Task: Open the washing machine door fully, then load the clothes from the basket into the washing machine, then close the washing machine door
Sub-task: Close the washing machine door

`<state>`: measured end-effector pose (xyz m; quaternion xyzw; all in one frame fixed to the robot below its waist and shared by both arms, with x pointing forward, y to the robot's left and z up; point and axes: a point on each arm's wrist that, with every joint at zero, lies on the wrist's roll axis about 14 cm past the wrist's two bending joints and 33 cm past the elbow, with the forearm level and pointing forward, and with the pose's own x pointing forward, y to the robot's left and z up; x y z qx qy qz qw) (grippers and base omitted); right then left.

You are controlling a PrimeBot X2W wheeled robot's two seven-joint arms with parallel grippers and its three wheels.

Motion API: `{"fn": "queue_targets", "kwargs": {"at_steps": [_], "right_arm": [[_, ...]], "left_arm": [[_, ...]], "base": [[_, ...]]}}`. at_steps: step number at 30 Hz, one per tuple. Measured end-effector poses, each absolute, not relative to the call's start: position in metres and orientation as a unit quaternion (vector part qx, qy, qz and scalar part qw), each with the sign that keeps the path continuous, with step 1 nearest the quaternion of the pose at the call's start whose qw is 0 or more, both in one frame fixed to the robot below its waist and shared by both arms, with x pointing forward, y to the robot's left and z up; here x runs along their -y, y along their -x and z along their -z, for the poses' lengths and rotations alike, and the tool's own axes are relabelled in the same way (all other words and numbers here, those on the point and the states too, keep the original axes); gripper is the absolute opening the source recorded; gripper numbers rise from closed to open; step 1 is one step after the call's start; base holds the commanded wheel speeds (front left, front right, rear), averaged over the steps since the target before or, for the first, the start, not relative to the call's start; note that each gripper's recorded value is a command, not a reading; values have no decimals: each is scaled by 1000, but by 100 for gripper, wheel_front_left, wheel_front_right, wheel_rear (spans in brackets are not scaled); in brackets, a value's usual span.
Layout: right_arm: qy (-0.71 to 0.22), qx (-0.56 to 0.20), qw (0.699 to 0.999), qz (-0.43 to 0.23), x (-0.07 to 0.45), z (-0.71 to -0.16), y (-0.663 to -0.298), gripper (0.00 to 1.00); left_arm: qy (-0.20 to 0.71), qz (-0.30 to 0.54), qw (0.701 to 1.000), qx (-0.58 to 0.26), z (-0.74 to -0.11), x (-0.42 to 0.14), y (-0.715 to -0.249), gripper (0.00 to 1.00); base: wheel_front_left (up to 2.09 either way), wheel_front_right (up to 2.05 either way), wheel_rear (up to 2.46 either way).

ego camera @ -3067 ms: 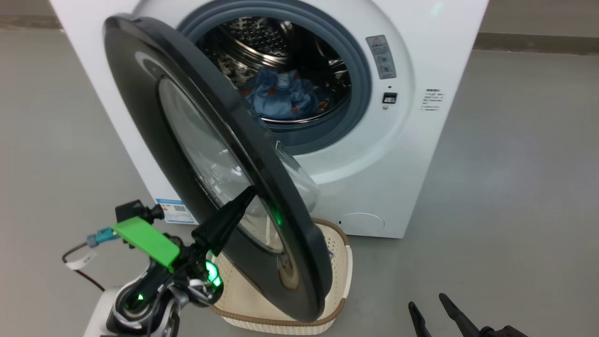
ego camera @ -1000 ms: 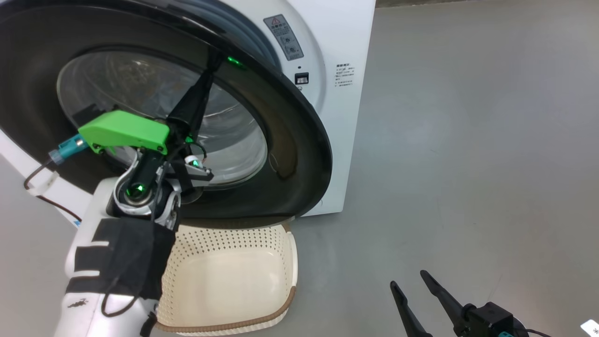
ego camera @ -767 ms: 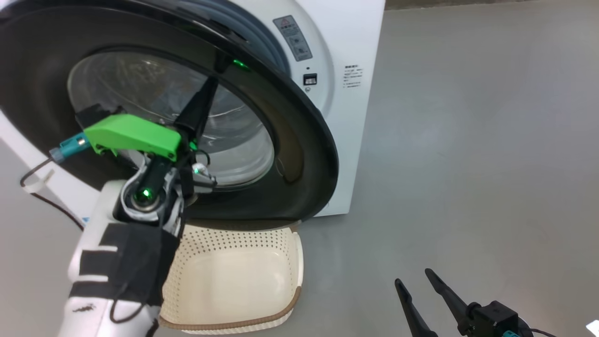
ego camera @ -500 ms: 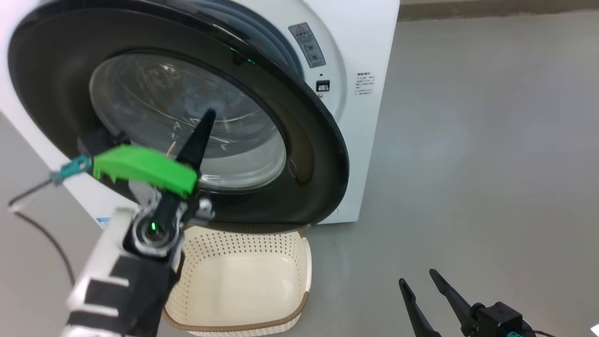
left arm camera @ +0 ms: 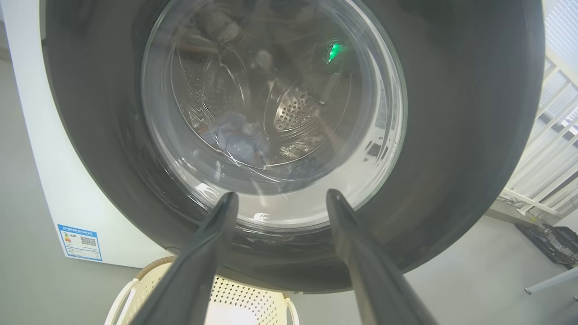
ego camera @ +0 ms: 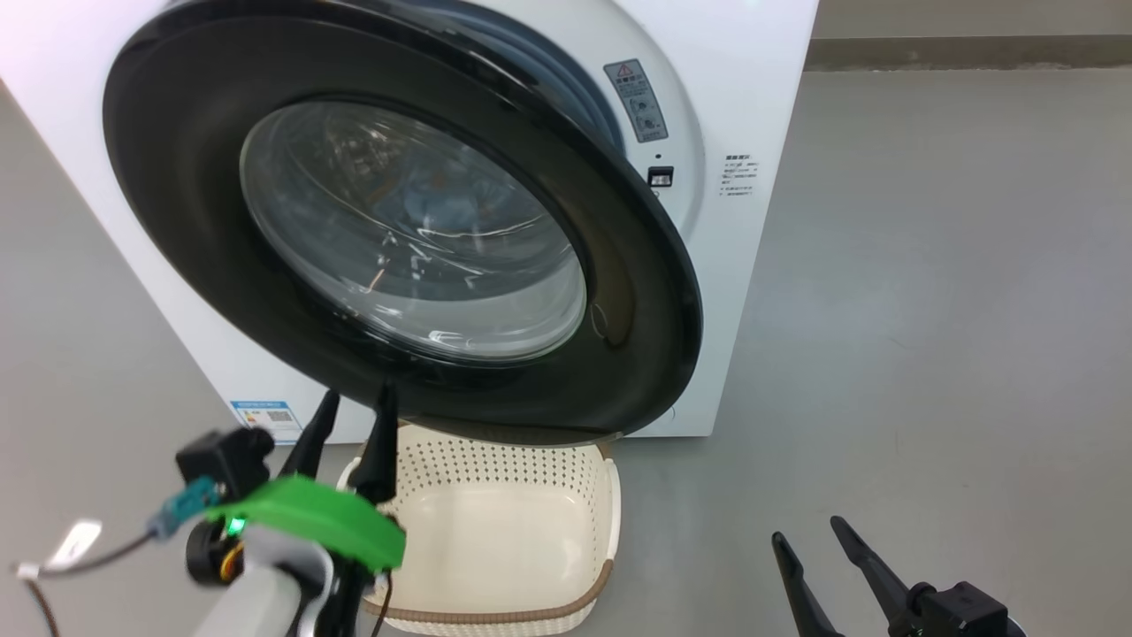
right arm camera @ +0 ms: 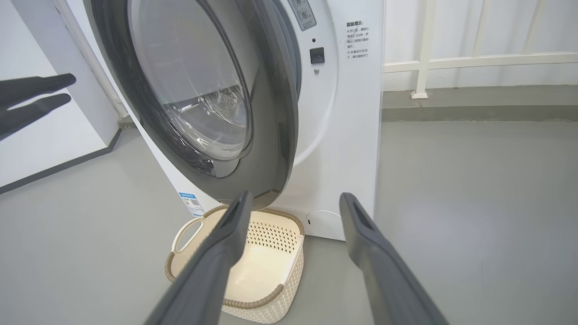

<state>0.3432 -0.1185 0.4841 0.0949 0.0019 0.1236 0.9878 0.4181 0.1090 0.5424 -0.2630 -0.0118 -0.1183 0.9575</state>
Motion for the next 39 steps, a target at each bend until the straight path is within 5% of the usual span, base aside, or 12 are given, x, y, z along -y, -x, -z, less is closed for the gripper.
{"fn": "queue_targets", "kwargs": {"at_steps": [14, 39], "right_arm": [[-86, 13, 989, -116, 127, -493, -344, 100], [-72, 27, 995, -62, 166, -498, -325, 100]], "left_arm": [[157, 10, 987, -21, -479, -163, -352, 100], [141, -8, 990, -12, -471, -177, -313, 100]], "base": [[0, 0, 0], [0, 0, 0]]}}
